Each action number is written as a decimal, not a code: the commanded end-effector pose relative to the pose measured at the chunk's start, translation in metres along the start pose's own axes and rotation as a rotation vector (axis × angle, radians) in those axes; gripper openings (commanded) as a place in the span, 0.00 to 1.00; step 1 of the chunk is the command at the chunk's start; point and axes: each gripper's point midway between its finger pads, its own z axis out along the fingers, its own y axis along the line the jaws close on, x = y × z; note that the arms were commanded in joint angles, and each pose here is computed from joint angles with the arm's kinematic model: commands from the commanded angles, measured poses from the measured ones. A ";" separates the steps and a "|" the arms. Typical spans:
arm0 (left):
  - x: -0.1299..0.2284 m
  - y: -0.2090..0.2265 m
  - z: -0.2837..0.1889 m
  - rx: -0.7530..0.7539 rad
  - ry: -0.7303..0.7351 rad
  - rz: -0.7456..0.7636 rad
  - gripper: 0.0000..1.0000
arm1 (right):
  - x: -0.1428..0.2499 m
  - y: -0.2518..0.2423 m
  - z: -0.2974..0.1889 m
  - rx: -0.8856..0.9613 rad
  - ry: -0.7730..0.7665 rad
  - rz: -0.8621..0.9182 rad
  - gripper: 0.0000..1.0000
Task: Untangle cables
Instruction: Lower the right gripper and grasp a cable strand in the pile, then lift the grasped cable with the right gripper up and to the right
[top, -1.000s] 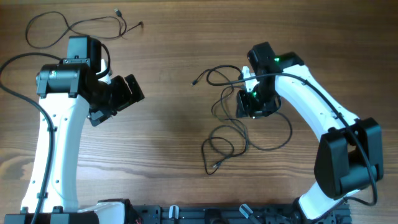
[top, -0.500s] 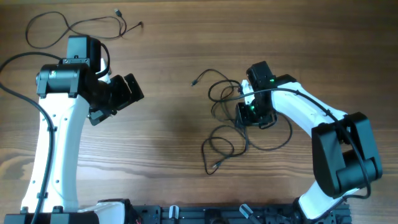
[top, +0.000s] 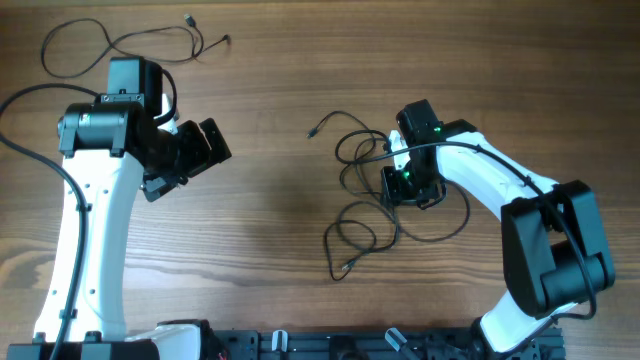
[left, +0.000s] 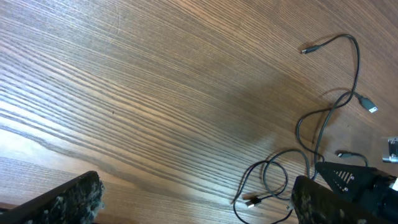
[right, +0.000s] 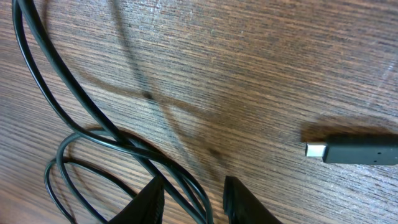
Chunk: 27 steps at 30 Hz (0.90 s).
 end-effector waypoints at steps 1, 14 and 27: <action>-0.001 0.004 0.003 -0.016 0.002 -0.022 1.00 | 0.005 0.000 0.005 -0.013 0.024 0.012 0.33; -0.001 0.004 0.003 -0.016 0.002 -0.022 1.00 | 0.010 -0.006 0.024 -0.019 -0.005 0.031 0.24; -0.001 0.004 0.003 -0.016 0.001 -0.022 1.00 | 0.004 -0.002 0.014 -0.020 -0.007 0.064 0.04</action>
